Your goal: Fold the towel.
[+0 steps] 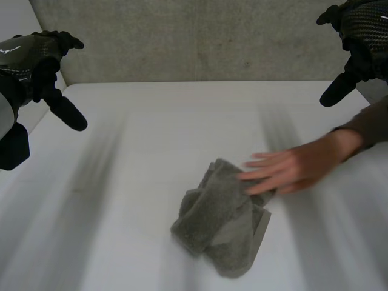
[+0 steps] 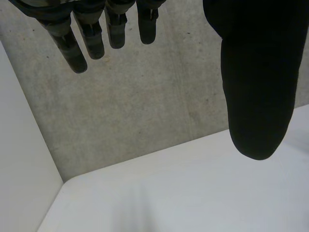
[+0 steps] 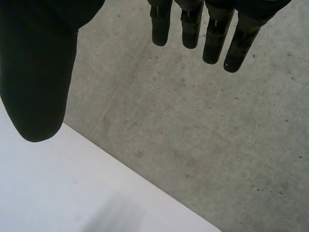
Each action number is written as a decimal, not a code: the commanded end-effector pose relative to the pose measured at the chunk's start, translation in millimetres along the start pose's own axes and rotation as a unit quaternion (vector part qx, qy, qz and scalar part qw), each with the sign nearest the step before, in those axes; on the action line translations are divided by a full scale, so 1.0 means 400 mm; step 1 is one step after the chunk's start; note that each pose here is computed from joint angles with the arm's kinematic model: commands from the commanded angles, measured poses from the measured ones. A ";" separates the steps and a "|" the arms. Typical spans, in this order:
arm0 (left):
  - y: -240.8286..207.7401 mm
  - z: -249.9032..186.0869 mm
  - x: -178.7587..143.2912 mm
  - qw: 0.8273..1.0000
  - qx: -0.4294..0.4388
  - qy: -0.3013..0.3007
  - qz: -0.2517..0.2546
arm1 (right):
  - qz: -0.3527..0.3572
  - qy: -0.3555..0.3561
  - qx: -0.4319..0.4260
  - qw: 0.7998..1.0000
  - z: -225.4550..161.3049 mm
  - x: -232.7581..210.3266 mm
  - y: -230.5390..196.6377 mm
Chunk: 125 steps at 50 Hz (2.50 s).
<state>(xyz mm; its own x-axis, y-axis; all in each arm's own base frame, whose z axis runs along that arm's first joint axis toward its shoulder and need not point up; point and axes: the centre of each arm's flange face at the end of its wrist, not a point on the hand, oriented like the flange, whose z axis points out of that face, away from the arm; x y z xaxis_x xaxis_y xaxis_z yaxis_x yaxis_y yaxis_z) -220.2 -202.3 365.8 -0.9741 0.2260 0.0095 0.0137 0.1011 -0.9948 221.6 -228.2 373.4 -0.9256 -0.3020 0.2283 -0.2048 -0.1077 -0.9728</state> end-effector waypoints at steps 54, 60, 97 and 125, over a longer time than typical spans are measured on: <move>0.122 0.162 0.214 0.996 -0.017 0.043 -0.079 | 0.042 -0.130 0.090 0.986 0.207 -0.218 0.137; 0.162 0.059 0.196 0.994 -0.047 0.065 -0.072 | -0.011 -0.165 0.062 0.984 0.154 -0.270 0.192; 0.320 0.097 0.268 0.980 -0.075 0.183 0.031 | -0.062 -0.201 -0.242 0.947 0.002 -0.146 0.404; 0.493 0.187 0.376 0.886 -0.107 0.404 0.202 | -0.035 -0.189 -0.266 0.945 0.004 -0.143 0.516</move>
<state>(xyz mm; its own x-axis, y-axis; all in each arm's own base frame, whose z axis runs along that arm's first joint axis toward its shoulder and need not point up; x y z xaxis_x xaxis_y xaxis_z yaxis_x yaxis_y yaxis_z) -379.8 -223.4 170.0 -0.4614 0.8780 -0.1272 0.4068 0.0820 -0.9098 229.8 -231.7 167.3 -0.7495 -0.6325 0.1955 -0.4792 0.3146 -0.8194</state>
